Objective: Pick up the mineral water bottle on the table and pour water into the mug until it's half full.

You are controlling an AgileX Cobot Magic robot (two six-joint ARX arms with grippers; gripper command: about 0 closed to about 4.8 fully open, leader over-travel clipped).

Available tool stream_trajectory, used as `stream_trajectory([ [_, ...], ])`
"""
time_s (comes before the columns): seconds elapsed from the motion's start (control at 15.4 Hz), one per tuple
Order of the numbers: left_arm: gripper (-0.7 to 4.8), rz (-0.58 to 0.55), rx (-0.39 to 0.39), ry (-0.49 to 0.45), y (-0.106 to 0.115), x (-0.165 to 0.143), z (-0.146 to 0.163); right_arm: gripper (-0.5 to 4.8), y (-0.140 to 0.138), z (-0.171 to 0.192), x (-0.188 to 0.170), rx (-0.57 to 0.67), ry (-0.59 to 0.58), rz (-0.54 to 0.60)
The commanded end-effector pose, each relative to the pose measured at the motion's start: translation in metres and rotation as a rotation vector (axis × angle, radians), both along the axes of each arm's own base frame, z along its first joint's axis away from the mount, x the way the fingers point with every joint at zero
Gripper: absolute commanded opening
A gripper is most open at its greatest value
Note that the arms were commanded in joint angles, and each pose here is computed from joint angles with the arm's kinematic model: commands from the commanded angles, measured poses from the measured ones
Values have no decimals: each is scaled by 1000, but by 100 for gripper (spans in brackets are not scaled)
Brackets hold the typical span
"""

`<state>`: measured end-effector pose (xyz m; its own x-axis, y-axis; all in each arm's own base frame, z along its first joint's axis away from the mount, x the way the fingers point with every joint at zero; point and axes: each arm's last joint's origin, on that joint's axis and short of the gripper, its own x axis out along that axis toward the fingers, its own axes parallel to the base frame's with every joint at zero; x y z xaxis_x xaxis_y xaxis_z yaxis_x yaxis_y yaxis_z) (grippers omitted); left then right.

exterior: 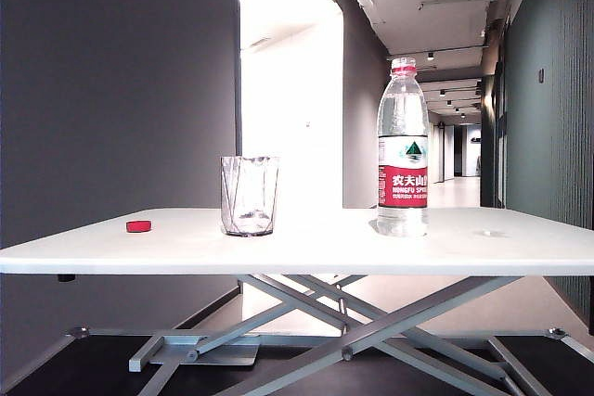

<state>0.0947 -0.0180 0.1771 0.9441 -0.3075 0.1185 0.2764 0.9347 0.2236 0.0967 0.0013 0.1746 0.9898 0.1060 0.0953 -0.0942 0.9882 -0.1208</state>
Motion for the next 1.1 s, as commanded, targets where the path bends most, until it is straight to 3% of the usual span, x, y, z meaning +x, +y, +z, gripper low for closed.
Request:
stream_trajectory([
  [0.06, -6, -5, -4, -12, 0, 0, 2, -1, 0, 0, 0, 4, -11, 1],
  [0.58, -6, -5, -4, -12, 0, 0, 2, -1, 0, 2, 0, 13, -27, 4],
  [0.91, -6, -5, -4, -12, 0, 0, 2, -1, 5, 17, -4, 160, -131, 198],
  [1.1, -6, -5, -4, -12, 0, 0, 2, -1, 7, 26, -5, 160, -99, 232],
])
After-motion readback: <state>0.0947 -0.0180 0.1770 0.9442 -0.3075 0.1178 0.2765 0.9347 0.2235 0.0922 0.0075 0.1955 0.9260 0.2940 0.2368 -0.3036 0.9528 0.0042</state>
